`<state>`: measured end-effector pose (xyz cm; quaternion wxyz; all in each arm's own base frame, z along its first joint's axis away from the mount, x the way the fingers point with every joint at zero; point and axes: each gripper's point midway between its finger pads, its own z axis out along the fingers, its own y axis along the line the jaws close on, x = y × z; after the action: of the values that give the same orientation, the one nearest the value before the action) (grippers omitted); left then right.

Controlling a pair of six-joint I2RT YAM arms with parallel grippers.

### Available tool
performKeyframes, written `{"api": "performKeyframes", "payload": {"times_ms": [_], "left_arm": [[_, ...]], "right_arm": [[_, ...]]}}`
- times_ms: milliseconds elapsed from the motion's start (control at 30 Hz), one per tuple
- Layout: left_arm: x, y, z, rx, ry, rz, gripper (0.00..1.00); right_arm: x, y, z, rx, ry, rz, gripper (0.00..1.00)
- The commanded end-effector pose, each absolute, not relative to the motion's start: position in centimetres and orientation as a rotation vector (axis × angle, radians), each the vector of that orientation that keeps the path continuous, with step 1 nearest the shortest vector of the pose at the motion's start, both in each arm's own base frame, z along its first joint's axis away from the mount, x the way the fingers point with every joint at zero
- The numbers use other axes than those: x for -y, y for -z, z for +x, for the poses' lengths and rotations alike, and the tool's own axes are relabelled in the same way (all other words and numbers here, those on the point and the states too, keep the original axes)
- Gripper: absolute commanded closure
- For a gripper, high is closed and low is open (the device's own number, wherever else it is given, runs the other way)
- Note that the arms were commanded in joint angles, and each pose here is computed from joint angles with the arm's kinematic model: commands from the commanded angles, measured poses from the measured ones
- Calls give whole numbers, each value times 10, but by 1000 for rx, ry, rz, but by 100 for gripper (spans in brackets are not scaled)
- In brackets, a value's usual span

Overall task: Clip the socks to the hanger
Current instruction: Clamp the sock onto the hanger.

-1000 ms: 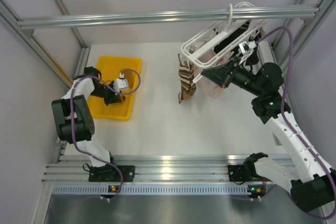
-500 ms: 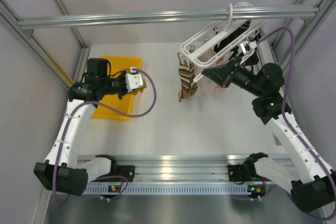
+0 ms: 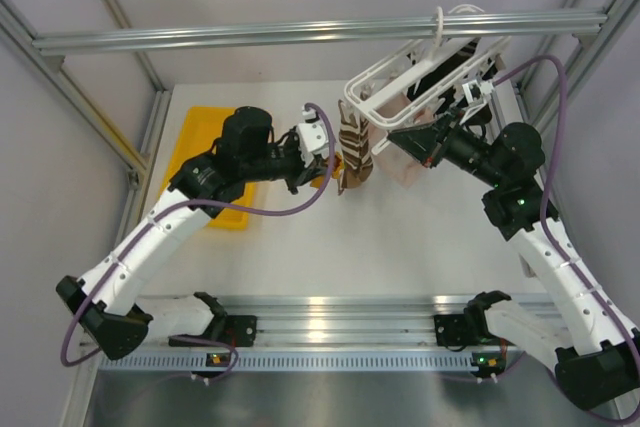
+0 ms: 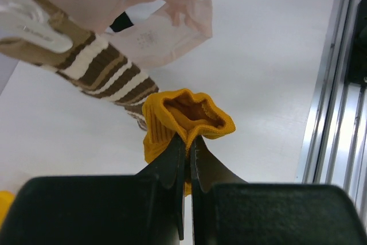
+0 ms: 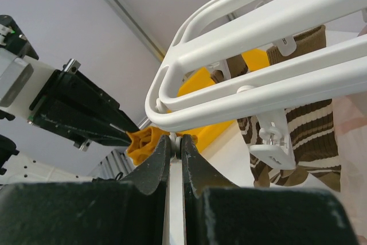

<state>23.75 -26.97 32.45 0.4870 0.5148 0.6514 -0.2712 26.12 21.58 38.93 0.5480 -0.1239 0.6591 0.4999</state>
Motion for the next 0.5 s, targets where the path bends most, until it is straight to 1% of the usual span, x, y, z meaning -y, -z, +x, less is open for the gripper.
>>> {"api": "performKeyframes", "payload": {"times_ms": [0,133,267,467], "left_arm": [[298,-361,237,-1538,679,1153,100],[322,-354,231,-1547,688,1200,100],[332,-352,241,-1564,610,1173,100],[335,-363,257,-1548,504,1067,100]], "right_arm": [[-213,-402,260,-1510,-1153,-305,100],[-214,-401,257,-1506,-1156,-332,100],[-213,-400,254,-1503,-1142,-352,100],[-210,-396,254,-1508,-1096,-373,100]]}}
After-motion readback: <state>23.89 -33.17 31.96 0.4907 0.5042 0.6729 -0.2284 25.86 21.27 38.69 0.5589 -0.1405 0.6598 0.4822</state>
